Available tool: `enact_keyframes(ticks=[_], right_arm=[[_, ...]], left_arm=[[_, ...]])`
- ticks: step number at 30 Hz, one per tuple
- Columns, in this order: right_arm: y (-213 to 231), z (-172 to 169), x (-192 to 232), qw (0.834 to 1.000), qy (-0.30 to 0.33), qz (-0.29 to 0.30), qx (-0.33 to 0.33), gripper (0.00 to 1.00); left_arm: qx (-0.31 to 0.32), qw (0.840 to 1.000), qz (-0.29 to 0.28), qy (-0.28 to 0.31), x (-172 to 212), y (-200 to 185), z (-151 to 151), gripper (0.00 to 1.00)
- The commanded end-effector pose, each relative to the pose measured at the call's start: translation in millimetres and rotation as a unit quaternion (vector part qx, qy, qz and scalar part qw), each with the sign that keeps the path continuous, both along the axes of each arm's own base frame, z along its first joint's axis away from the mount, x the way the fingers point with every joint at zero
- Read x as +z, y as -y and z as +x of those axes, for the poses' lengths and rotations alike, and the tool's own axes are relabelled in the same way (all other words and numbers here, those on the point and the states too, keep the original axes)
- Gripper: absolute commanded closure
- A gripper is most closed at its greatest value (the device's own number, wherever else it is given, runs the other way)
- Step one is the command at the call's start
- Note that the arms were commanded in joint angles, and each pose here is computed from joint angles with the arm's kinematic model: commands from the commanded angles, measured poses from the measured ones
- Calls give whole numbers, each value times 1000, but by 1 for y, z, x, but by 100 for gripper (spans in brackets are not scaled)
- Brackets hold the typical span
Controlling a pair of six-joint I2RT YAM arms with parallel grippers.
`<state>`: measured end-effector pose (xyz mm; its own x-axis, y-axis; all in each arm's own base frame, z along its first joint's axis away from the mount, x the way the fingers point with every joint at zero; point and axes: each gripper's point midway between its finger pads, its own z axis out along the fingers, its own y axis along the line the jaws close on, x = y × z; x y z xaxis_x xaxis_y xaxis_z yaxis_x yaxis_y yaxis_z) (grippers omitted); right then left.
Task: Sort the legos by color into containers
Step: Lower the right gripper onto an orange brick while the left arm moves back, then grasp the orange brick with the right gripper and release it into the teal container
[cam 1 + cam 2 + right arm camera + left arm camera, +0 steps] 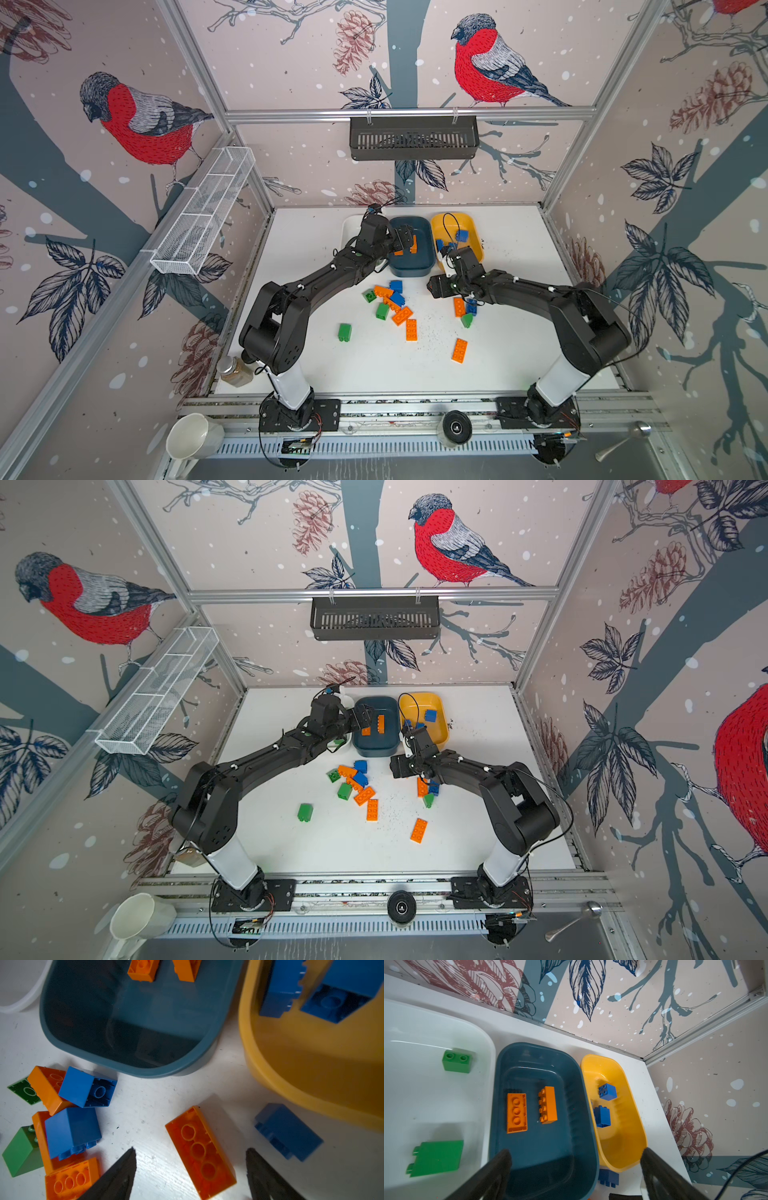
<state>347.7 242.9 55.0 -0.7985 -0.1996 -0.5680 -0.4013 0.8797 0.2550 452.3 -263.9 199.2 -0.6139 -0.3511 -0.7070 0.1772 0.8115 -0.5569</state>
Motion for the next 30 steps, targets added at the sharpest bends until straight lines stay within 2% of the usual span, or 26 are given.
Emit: enact_keyframes(ticks=[1,5,7,11,14,17,27,30], right_arm=[[-5,0,-8,999,-3,-23,23,18],[-5,1,-24,998,-11,-59,23,20],[-5,-1,-29,997,-16,-68,23,24],[-3,-11,-36,996,-24,-80,26,35],[4,-12,-38,994,-15,-107,15,41],[11,-10,-39,991,-9,-131,5,51],[13,-8,-25,991,25,-134,-4,70],[11,-7,-15,991,42,-124,-3,72]], left_arm=[[9,1000,-15,13,10,-3,3,3],[11,1000,-15,11,9,-5,4,3],[14,1000,-12,7,7,-7,3,3],[22,1000,-3,1,2,-13,2,3],[25,1000,1,-5,-3,-17,0,3],[28,1000,4,-7,-3,-19,-1,3],[39,999,15,-7,-3,-27,-1,3],[40,999,13,-6,-2,-28,-1,3]])
